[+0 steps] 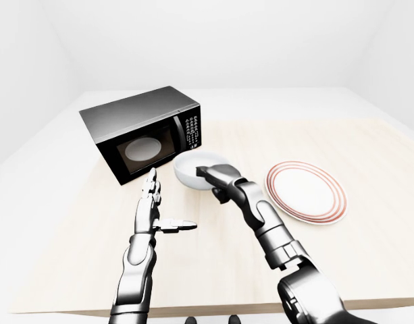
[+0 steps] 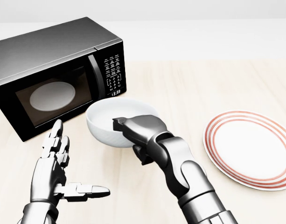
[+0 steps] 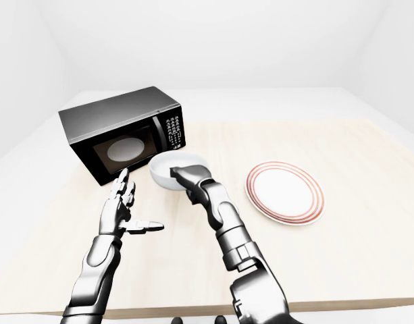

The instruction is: Pick up the white bowl and put it on the plate.

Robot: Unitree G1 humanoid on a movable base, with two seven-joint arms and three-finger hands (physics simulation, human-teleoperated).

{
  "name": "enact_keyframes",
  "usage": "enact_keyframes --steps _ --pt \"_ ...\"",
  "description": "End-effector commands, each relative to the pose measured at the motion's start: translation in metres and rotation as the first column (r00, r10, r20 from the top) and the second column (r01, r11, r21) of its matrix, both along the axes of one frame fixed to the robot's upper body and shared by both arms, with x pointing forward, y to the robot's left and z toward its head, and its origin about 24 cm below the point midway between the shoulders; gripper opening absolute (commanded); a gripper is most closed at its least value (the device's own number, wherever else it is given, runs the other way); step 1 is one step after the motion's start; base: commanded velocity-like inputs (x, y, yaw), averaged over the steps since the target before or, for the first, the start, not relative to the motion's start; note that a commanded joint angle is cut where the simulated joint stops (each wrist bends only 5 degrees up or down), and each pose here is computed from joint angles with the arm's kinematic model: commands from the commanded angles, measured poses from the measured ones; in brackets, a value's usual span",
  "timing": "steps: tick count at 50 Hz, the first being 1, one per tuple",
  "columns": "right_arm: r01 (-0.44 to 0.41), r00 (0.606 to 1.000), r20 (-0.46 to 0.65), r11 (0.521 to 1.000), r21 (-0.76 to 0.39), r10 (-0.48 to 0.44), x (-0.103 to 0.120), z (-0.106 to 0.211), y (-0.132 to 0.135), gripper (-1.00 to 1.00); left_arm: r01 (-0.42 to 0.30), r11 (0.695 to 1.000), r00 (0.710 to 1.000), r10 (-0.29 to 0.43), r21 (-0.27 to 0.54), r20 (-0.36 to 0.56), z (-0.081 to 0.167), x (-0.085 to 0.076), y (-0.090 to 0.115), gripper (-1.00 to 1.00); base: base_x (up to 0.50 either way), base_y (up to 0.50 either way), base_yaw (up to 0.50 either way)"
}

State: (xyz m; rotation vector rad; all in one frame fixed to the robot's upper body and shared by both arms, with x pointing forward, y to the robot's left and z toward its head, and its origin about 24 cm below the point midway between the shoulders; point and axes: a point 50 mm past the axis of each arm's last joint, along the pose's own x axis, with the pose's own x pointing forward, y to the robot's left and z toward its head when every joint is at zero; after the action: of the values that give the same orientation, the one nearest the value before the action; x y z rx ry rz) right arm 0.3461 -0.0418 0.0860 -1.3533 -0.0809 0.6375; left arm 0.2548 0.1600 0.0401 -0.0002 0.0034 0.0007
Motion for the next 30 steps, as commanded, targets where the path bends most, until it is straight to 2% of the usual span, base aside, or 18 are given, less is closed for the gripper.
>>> enact_keyframes --steps 1,5,7,8,11,18,30 --pt "0.016 0.994 0.107 1.000 0.026 -0.018 -0.002 0.014 -0.002 -1.00 0.000 1.000 1.000 0.000 0.000 0.000 0.000 0.000 0.000 1.00 0.00 0.00 0.00" --pt "0.018 0.993 0.113 1.000 0.019 -0.020 -0.004 0.012 -0.003 -1.00 0.000 1.000 1.000 0.000 0.000 0.000 0.000 0.000 0.000 1.00 0.00 0.00 0.00" --pt "0.023 0.992 0.121 1.000 -0.001 -0.023 -0.006 0.010 -0.005 -1.00 0.000 1.000 1.000 0.000 0.000 0.000 0.000 0.000 0.000 1.00 0.00 0.00 0.00" --pt "0.029 0.988 0.150 0.998 -0.053 -0.021 -0.008 0.009 -0.008 -1.00 0.000 1.000 1.000 0.000 0.000 0.000 0.000 0.000 0.000 1.00 0.00 0.00 0.00" --pt "0.033 0.988 0.150 0.998 -0.056 -0.024 -0.013 0.010 -0.010 -1.00 0.000 1.000 1.000 0.000 0.000 0.000 0.000 0.000 0.000 1.00 0.00 0.00 0.00" --pt "0.059 0.977 0.212 0.988 -0.144 -0.028 -0.024 0.017 -0.016 -1.00 0.000 1.000 1.000 0.000 0.000 0.000 0.000 0.000 0.000 1.00 0.00 0.00 0.00" --pt "0.121 0.949 0.313 0.969 -0.216 -0.048 -0.024 0.024 -0.025 -1.00 0.000 1.000 1.000 0.000 0.000 0.000 0.000 0.000 0.000 1.00 0.00 0.00 0.00"
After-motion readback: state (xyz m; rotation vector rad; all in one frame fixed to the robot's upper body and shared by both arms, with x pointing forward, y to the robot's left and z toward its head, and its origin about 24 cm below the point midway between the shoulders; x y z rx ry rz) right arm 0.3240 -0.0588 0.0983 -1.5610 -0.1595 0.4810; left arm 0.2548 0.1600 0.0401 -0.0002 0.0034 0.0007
